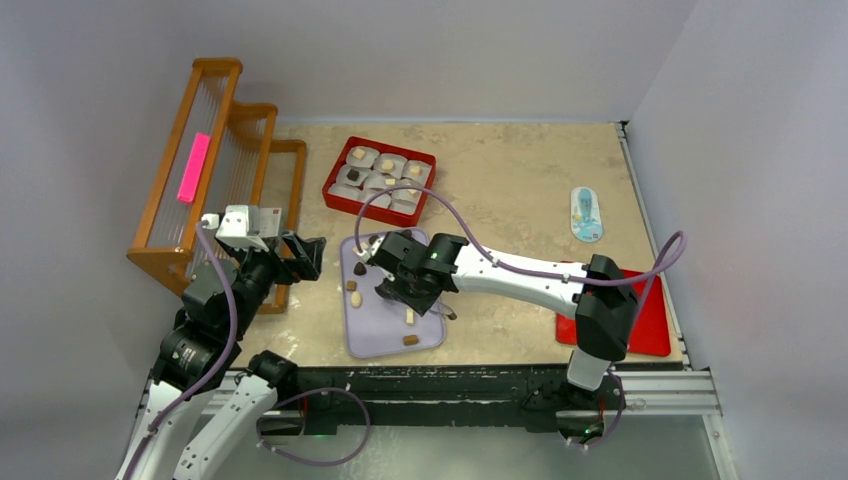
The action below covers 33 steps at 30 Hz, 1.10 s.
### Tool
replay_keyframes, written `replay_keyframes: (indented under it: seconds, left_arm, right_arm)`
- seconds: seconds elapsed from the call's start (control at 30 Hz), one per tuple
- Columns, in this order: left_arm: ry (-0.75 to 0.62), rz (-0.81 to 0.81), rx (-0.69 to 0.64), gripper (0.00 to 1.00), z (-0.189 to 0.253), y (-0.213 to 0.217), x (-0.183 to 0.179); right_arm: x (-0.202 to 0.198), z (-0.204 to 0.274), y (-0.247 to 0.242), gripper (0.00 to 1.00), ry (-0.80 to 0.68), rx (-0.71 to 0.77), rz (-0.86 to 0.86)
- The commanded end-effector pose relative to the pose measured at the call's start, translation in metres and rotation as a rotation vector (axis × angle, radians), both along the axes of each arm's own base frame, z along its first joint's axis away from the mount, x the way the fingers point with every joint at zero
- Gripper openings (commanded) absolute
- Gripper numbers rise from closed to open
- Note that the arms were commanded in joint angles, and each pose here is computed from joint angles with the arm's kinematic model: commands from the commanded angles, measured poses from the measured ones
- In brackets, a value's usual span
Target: Pack the chocolate
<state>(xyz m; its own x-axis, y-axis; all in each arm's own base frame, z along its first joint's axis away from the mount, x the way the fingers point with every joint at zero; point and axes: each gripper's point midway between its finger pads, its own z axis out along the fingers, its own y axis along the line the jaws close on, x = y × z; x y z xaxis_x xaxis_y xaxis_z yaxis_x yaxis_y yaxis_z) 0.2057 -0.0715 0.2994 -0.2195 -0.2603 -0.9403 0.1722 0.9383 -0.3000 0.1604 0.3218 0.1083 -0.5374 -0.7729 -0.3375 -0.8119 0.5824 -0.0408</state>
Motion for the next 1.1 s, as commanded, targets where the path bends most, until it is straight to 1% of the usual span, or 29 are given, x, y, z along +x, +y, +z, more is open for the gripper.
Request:
replay_keyframes:
  seconds: [0.0,0.17,0.3,0.53,0.67,0.83,1.07]
  left_arm:
    - [-0.033,-0.009,-0.025,1.00,0.009,-0.003,0.001]
    - [-0.036,-0.006,-0.027,1.00,0.010,-0.002,0.001]
    - [-0.030,-0.014,-0.026,1.00,0.009,-0.004,0.002]
    - [-0.034,-0.019,-0.029,1.00,0.010,-0.005,0.001]
    - [-0.039,-0.019,-0.031,1.00,0.011,-0.005,0.000]
    - [-0.043,-0.018,-0.033,1.00,0.012,-0.004,-0.001]
    - [-0.037,-0.025,-0.029,1.00,0.011,-0.006,0.000]
  right_arm:
    - [0.020,0.041,0.013,0.21,-0.102,0.079,-0.003]
    - [0.045,0.058,0.014,0.20,-0.157,0.101,-0.031]
    - [0.073,0.069,0.010,0.21,-0.178,0.126,-0.077]
    - [0.138,0.086,-0.009,0.22,-0.217,0.164,-0.200]
    - [0.162,0.084,-0.014,0.23,-0.242,0.165,-0.221]
    - [0.181,0.073,-0.014,0.23,-0.238,0.143,-0.248]
    - [0.207,0.055,-0.014,0.24,-0.229,0.156,-0.284]
